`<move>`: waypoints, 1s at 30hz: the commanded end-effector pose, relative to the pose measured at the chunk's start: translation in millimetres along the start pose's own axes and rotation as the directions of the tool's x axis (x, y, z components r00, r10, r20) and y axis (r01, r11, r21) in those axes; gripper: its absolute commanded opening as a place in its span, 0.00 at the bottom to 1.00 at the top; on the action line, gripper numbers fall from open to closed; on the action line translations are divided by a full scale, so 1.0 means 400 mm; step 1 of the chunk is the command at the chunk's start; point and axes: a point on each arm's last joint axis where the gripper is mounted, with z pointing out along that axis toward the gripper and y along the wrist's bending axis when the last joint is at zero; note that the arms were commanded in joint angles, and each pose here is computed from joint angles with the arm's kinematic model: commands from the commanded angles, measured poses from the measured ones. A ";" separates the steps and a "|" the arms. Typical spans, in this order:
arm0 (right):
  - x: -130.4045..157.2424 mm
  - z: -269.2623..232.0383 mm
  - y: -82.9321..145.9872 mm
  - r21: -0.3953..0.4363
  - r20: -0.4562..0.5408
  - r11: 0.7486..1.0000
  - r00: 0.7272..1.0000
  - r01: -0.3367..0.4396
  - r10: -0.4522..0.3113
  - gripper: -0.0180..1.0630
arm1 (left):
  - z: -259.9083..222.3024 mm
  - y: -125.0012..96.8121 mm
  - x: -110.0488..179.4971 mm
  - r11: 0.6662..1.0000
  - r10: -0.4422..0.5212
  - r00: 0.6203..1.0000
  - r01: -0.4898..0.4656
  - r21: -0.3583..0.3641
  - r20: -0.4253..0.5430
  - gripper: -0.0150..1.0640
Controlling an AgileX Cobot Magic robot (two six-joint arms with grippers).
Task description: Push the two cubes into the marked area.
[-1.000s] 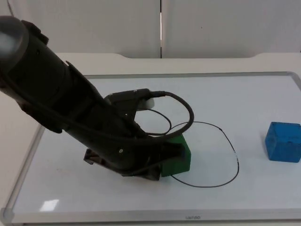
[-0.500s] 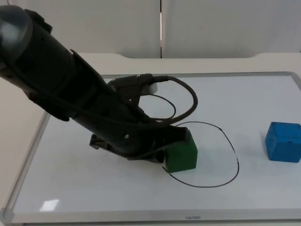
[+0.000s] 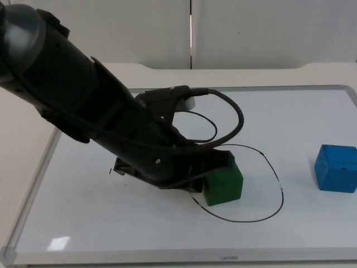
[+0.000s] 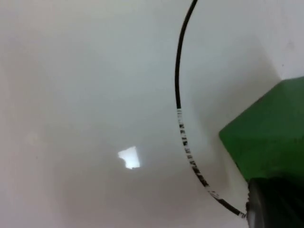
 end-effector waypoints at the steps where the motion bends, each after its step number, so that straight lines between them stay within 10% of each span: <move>1: 0.001 0.000 0.000 0.003 0.005 1.000 1.000 0.006 -0.006 0.99 | 0.001 -0.006 -0.001 1.000 0.004 1.000 -0.004 0.003 0.003 0.01; 19: 0.001 0.000 0.000 0.003 0.005 1.000 1.000 0.006 -0.006 0.99 | -0.068 -0.010 -0.055 0.992 0.113 0.983 -0.104 -0.067 0.147 0.01; 30: 0.001 0.000 0.000 0.003 0.005 1.000 1.000 0.006 -0.006 0.99 | -0.375 -0.113 -0.129 0.949 0.294 0.843 -0.315 -0.029 0.450 0.01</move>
